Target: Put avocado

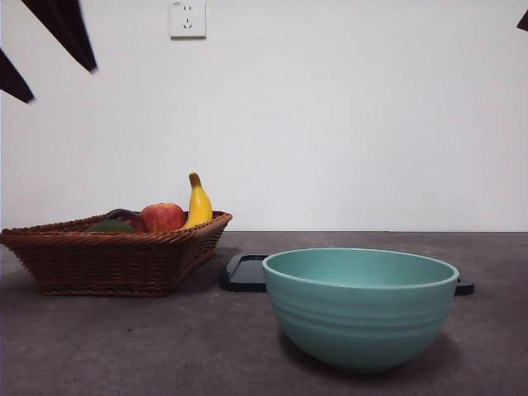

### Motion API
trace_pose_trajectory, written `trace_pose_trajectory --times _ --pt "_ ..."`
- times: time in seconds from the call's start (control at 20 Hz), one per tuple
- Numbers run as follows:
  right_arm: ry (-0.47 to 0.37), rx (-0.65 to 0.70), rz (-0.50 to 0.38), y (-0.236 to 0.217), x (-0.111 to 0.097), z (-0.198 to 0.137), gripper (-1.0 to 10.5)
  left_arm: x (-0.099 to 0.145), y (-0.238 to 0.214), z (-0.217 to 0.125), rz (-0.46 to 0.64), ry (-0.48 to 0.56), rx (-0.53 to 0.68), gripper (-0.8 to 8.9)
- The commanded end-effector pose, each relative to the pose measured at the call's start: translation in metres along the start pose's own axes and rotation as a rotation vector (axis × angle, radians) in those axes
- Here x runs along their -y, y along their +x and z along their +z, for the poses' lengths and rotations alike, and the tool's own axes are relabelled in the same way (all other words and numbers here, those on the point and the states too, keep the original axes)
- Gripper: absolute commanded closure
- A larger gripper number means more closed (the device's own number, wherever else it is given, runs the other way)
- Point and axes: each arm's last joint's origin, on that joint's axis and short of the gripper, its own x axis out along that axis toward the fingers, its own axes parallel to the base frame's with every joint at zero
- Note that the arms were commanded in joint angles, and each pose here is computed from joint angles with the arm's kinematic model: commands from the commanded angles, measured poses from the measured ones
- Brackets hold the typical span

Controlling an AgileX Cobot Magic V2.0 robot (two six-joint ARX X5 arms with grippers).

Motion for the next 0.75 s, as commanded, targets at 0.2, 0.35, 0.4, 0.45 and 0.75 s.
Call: trace_pose_trajectory --times 0.2,0.35,0.4,0.45,0.75 --pt "-0.018 0.017 0.002 -0.002 -0.002 0.005 5.2 0.000 0.058 0.034 0.120 0.022 -0.081 3.81" --pt "-0.015 0.017 -0.001 -0.002 -0.002 0.005 5.2 -0.006 0.099 0.034 0.129 0.015 -0.156 3.82" --pt "-0.015 0.017 -0.001 -0.002 -0.002 0.005 5.2 -0.009 0.110 0.032 0.149 0.014 -0.183 3.82" --pt "-0.015 0.017 -0.001 -0.002 -0.002 0.005 5.2 -0.012 0.122 0.029 0.180 0.015 -0.213 3.82" --pt "-0.015 0.017 -0.001 -0.002 -0.002 0.005 5.2 -0.021 0.170 0.020 0.193 0.011 -0.282 3.93"
